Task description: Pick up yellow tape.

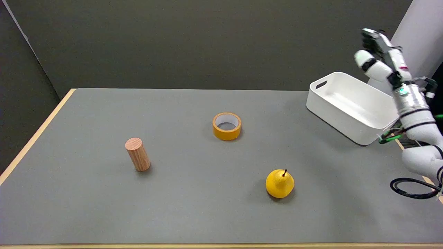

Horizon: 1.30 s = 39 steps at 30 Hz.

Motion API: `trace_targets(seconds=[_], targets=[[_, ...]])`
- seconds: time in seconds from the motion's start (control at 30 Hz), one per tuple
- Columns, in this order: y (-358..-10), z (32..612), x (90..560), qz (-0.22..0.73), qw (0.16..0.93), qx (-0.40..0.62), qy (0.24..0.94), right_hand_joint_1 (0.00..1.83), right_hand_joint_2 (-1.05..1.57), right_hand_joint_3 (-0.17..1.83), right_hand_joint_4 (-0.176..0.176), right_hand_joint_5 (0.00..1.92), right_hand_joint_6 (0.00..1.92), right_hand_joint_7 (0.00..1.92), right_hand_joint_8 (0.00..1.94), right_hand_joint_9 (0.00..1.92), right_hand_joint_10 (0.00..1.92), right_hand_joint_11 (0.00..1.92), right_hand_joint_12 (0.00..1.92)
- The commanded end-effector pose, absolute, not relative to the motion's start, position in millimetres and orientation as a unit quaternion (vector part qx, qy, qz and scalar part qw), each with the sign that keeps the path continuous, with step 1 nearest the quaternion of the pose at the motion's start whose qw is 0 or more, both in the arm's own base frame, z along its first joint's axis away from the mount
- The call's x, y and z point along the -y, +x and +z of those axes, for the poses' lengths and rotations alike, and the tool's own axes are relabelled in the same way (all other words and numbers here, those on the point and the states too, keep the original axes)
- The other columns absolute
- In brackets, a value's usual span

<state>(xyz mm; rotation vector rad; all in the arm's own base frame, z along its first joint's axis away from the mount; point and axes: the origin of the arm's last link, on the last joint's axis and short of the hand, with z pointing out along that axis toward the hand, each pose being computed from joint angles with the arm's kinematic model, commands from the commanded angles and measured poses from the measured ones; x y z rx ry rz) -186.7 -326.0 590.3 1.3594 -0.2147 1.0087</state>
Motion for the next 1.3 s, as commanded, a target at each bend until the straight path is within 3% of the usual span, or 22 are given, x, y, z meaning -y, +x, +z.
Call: trace_targets(seconds=[0.03, 0.43, 0.7, 0.97, 1.3], targets=[[-149.7, 415.1, 390.9, 0.254, 0.562, 0.007, 0.788, 0.34, 0.60, 1.02, 0.096, 0.08, 0.38, 0.10, 0.18, 0.06, 0.46, 0.00, 0.89], [-182.7, 280.2, 420.2, 0.073, 0.533, -0.045, 0.842, 0.33, 0.50, 0.95, 0.080, 0.00, 0.05, 0.00, 0.00, 0.00, 0.14, 0.00, 0.71], [-209.7, 221.8, 429.2, -0.004, 0.510, -0.010, 0.860, 0.28, 0.47, 0.91, 0.075, 0.00, 0.00, 0.00, 0.00, 0.00, 0.12, 0.00, 0.68], [-230.6, 198.8, 439.0, -0.071, 0.507, 0.016, 0.859, 0.29, 0.46, 0.93, 0.075, 0.00, 0.01, 0.00, 0.00, 0.00, 0.11, 0.00, 0.65], [-245.7, 212.9, 445.6, -0.109, 0.530, 0.032, 0.840, 0.26, 0.47, 0.94, 0.079, 0.00, 0.01, 0.00, 0.06, 0.00, 0.17, 0.00, 0.68]])
